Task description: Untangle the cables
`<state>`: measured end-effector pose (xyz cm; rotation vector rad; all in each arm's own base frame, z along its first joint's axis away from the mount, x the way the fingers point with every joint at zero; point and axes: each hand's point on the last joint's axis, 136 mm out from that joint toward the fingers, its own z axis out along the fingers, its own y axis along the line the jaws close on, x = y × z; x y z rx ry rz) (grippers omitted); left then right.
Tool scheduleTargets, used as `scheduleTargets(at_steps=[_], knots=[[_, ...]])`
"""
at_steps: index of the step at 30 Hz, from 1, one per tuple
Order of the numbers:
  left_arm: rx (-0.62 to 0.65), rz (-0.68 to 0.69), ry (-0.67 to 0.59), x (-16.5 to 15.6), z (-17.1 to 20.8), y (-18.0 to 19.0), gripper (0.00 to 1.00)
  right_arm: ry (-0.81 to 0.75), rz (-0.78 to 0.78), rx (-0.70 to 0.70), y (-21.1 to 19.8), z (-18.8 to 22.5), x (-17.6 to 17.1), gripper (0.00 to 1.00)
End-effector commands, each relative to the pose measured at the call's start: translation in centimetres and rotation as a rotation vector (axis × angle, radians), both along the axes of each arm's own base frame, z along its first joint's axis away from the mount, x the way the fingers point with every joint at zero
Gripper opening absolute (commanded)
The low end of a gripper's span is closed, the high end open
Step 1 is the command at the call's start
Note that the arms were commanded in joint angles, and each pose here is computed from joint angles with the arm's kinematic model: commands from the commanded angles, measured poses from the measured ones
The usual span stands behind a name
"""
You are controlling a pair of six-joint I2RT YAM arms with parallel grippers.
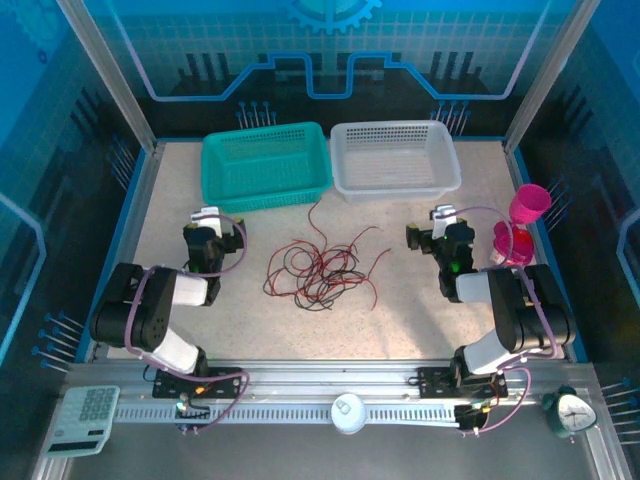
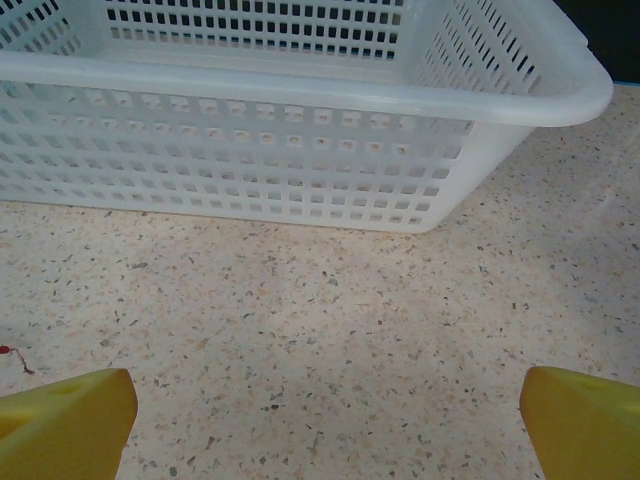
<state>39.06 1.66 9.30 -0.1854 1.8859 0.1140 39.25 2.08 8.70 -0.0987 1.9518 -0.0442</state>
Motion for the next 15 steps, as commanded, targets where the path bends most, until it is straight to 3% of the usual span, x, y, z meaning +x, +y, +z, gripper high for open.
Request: scheduleTargets(at_steps=[1, 9, 13, 15], knots=[[-0.021, -0.004, -0.039, 0.3, 0.7, 0.0, 0.99, -0.043, -0.060, 0.021, -1.1, 2.2, 0.7, 1.00], [0.016, 0.046, -0.047, -0.3, 2.7, 0.3, 0.99, -0.045, -0.240, 0.028, -4.0, 5.8, -0.5, 1.00], [0.020, 0.126, -0.066, -1.0, 5.8, 1.4, 0.99, 0.168, -0.588, 0.219, -7.6, 7.4, -2.6, 1.00], [-0.027, 0.170, -0.094, -1.4, 7.9, 1.8, 0.99, 0.257, -0.538, 0.291, -6.2, 8.1, -2.4, 1.00]])
